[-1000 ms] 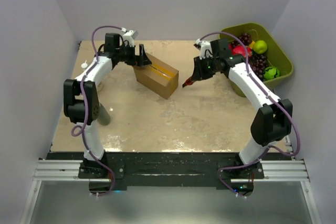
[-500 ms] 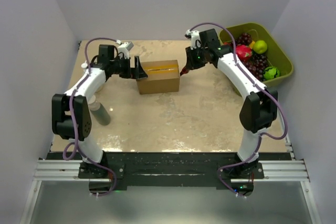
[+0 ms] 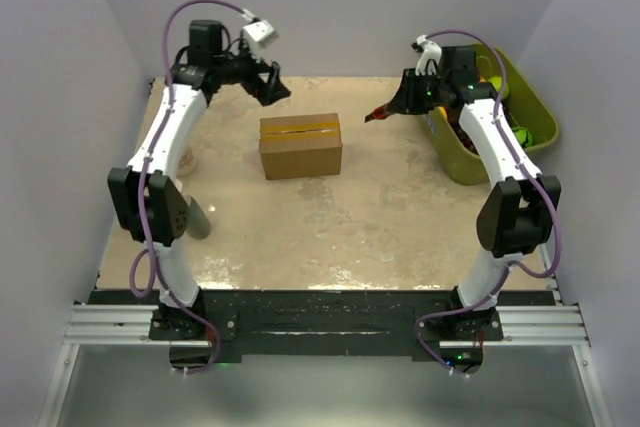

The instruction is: Unpack the express box

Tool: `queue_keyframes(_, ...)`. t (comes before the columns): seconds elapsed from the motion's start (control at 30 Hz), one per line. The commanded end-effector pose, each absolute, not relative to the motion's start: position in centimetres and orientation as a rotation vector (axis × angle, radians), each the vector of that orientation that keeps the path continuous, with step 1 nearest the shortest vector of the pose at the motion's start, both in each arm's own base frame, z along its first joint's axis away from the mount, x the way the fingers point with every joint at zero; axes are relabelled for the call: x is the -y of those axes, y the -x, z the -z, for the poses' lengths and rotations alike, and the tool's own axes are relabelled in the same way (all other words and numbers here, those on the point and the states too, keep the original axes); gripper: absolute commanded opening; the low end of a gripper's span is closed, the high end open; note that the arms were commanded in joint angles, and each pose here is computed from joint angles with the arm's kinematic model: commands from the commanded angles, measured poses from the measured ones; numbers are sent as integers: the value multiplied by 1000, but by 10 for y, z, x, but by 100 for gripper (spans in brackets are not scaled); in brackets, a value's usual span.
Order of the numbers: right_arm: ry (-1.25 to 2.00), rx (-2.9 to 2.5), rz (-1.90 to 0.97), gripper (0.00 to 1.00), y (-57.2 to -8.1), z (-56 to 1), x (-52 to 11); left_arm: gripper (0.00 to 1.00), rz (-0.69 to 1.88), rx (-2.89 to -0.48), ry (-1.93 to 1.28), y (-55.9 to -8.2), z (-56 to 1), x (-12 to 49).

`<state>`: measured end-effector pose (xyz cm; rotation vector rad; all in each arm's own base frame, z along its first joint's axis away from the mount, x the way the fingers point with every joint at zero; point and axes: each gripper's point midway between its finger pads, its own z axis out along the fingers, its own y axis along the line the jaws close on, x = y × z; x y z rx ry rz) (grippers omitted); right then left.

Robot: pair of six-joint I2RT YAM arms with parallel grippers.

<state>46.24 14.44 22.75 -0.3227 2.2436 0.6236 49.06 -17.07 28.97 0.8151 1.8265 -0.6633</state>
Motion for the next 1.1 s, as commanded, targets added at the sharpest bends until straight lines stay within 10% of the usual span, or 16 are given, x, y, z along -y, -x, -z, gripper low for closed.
queue_keyframes(0.0, 374, -2036, -889, 0, -471, -280, -186, 100, 566, -1664, -1280, -476, -262, 245)
queue_keyframes(0.53, 224, -1953, -1105, 0, -454, -281, -166, 100, 941, -1857, -1025, -512, -187, 293)
queue_keyframes(1.07, -100, -1891, -1433, 0, -429, -249, -142, 87, 1366, -1940, -1194, -430, -130, 282)
